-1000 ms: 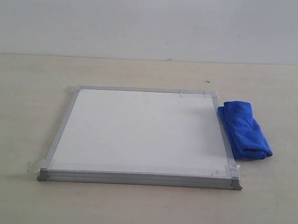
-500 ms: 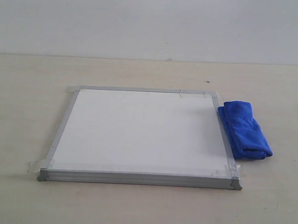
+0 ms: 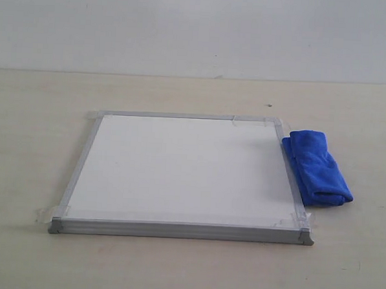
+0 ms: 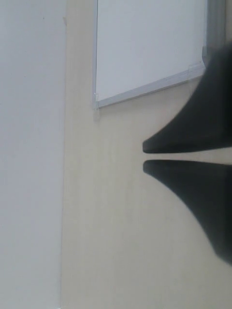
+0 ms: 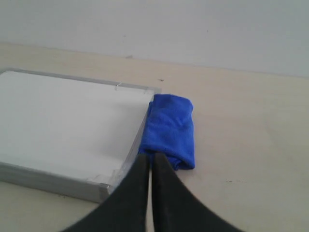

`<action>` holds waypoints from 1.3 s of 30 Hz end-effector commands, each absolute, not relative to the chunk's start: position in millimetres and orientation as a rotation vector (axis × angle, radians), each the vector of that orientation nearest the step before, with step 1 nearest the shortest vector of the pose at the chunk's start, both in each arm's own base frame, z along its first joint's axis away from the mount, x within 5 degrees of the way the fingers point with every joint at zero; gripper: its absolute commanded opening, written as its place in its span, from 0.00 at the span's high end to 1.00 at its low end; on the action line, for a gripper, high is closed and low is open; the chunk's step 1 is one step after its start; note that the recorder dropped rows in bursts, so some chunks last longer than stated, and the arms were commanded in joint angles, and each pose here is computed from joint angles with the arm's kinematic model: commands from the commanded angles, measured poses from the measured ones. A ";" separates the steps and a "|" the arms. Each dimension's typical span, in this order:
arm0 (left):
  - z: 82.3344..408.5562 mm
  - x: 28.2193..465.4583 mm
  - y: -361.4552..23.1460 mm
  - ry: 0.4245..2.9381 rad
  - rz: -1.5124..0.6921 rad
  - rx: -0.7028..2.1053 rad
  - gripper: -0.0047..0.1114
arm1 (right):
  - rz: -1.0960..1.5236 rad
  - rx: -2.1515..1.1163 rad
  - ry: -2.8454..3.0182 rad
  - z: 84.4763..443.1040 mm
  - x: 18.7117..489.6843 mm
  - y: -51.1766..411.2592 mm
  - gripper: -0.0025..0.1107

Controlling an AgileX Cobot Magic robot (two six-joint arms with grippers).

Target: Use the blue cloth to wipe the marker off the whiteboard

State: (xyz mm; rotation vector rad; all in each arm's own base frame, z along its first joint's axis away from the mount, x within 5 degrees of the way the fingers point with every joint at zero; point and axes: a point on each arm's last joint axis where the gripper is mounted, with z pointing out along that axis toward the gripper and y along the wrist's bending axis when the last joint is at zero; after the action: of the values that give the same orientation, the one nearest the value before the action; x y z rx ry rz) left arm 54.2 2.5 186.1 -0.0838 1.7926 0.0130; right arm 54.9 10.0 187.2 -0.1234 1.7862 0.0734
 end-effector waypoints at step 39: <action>186.1 54.4 2.8 1.781 0.018 -0.082 0.92 | 0.062 -0.001 1.807 184.0 53.9 3.2 0.98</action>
State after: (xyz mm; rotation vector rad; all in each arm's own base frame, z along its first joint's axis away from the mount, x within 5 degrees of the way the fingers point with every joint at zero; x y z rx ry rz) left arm 54.2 2.5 186.1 -0.0838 1.7926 0.0130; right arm 53.9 3.5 182.7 0.0097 1.8233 0.0752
